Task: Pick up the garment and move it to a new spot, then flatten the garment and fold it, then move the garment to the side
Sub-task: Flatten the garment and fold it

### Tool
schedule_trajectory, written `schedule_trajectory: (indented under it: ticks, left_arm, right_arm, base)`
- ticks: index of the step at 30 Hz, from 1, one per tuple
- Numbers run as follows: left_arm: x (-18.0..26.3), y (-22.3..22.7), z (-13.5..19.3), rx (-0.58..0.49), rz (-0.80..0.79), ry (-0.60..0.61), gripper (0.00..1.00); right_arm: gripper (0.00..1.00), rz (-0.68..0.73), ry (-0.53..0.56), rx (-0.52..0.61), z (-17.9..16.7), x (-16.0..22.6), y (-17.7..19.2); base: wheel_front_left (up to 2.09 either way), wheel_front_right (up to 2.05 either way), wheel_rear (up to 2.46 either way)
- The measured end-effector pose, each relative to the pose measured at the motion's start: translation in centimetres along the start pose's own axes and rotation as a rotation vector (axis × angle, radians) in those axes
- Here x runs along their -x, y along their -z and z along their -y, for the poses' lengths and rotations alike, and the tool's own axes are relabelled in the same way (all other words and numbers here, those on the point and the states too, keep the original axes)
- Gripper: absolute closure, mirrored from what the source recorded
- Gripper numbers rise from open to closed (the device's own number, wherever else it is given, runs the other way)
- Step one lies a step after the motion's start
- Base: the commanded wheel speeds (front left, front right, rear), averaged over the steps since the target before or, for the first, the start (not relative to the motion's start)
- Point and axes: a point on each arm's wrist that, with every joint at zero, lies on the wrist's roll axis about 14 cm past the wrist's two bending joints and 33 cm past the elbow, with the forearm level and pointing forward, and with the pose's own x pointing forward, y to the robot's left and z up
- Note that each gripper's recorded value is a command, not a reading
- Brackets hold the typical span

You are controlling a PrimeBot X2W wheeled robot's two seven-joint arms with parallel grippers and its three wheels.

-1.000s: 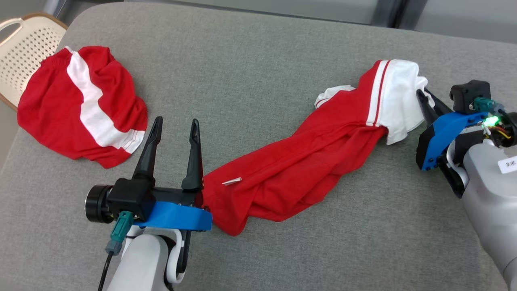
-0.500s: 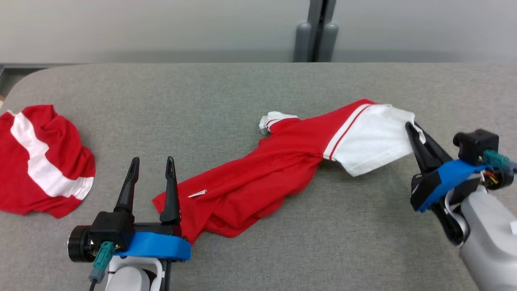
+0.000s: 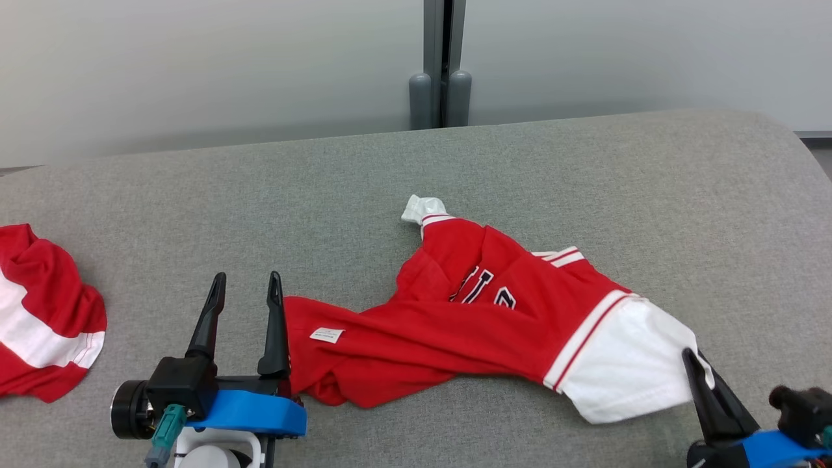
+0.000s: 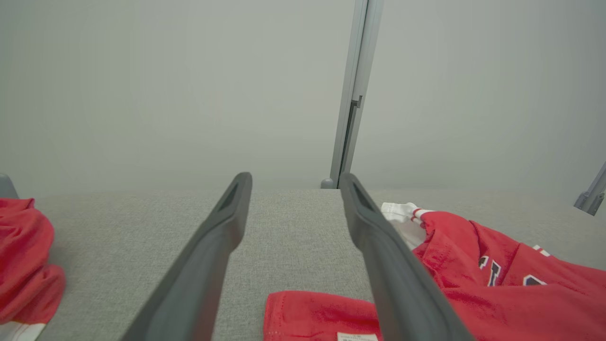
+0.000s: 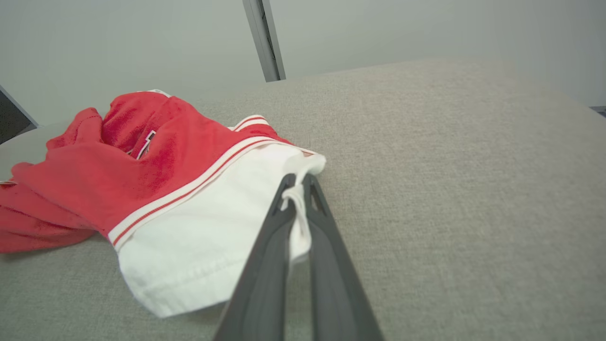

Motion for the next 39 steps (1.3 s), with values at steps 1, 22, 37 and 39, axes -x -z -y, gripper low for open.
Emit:
schedule_trajectory:
  ticks: [1, 22, 37, 39]
  left_arm:
    - [0.0, 0.1, 0.1, -0.001, -0.002, 0.005, 0.0]
    - [1.3, -0.5, -0.4, -0.014, 0.008, -0.004, 0.0]
    - [3.4, -1.1, -2.2, -0.022, 0.02, -0.067, 0.0]
    - [3.5, -1.1, -2.4, -0.022, 0.02, -0.073, 0.0]
  right_arm:
    - [1.0, -0.017, 0.018, -0.006, 0.3, 0.8, 0.5]
    - [0.0, 0.176, 0.063, 0.054, -0.7, 2.8, -4.7]
    - [0.0, 0.217, -0.115, 0.135, -7.1, -0.3, -5.8]
    - [0.0, 0.198, -0.13, 0.148, -7.4, -0.7, -5.6]
  base:
    - [0.0, 0.0, 0.0]
    - [0.0, 0.0, 0.0]
    - [0.0, 0.0, 0.0]
    - [0.0, 0.0, 0.0]
